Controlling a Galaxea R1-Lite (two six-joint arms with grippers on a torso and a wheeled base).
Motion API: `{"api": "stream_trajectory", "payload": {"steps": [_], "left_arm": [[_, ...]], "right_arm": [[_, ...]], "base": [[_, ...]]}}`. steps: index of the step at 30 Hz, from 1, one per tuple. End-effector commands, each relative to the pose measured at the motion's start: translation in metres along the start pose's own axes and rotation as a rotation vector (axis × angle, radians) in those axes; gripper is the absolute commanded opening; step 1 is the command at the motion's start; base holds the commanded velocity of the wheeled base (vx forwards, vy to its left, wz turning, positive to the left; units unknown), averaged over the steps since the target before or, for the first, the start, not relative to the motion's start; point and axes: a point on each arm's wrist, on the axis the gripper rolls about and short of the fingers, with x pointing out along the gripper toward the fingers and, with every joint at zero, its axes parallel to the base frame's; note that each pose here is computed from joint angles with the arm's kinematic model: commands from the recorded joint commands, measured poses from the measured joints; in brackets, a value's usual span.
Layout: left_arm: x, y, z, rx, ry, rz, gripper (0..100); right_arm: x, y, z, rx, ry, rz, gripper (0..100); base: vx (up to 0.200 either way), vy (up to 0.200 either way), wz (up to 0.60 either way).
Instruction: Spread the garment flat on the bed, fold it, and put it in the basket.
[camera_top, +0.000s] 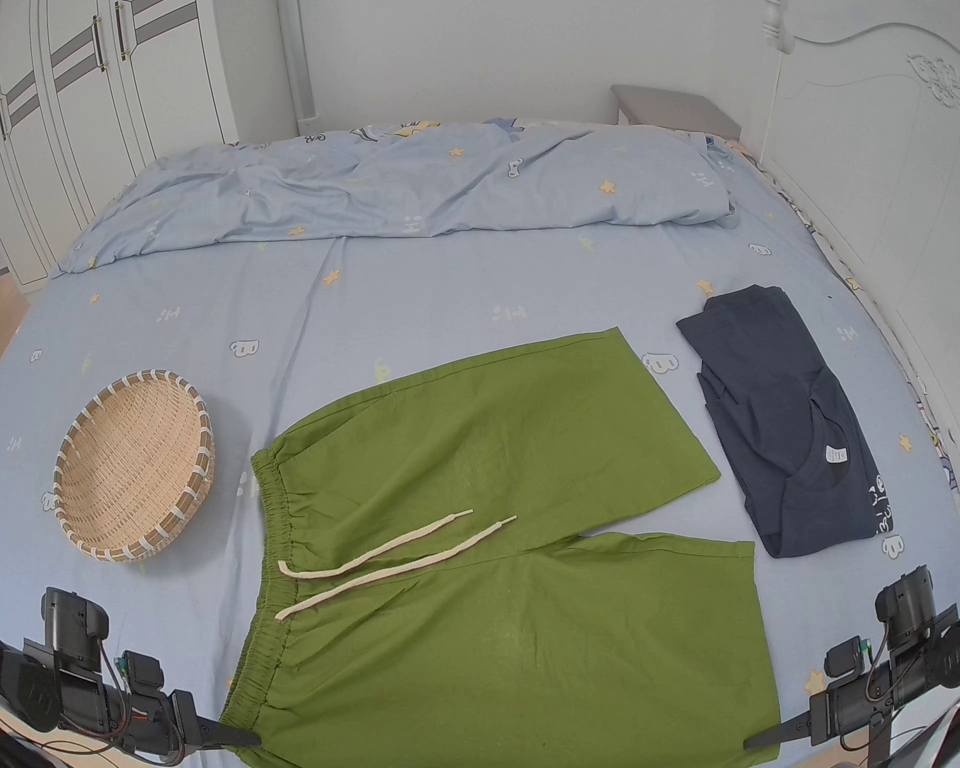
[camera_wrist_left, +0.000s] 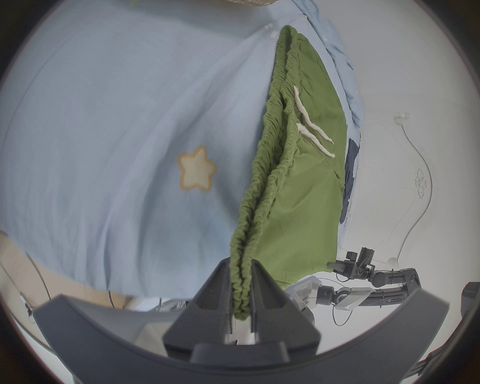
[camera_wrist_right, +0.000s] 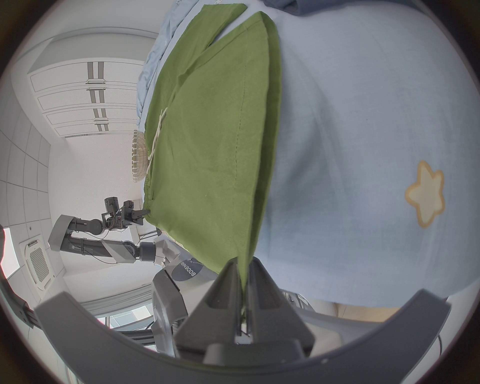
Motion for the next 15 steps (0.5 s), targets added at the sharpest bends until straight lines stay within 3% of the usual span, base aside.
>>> {"api": "stream_trajectory", "payload": {"steps": [1, 7, 15], "left_arm": [[-0.016, -0.007, -0.017, 0.046, -0.078, -0.021, 0], [-0.020, -0.016, -0.002, 0.085, -0.115, -0.045, 0], [-0.033, -0.057, 0.045, 0.062, -0.178, -0.116, 0]], "right_arm": [[-0.010, 0.009, -0.008, -0.046, -0.042, 0.013, 0], [-0.020, 0.022, 0.020, -0.056, -0.103, 0.023, 0], [-0.080, 0.089, 0.095, -0.148, -0.252, 0.058, 0]], "base": [[0.000, 0.000, 0.00], [0.000, 0.000, 0.00], [0.000, 0.000, 0.00]]}}
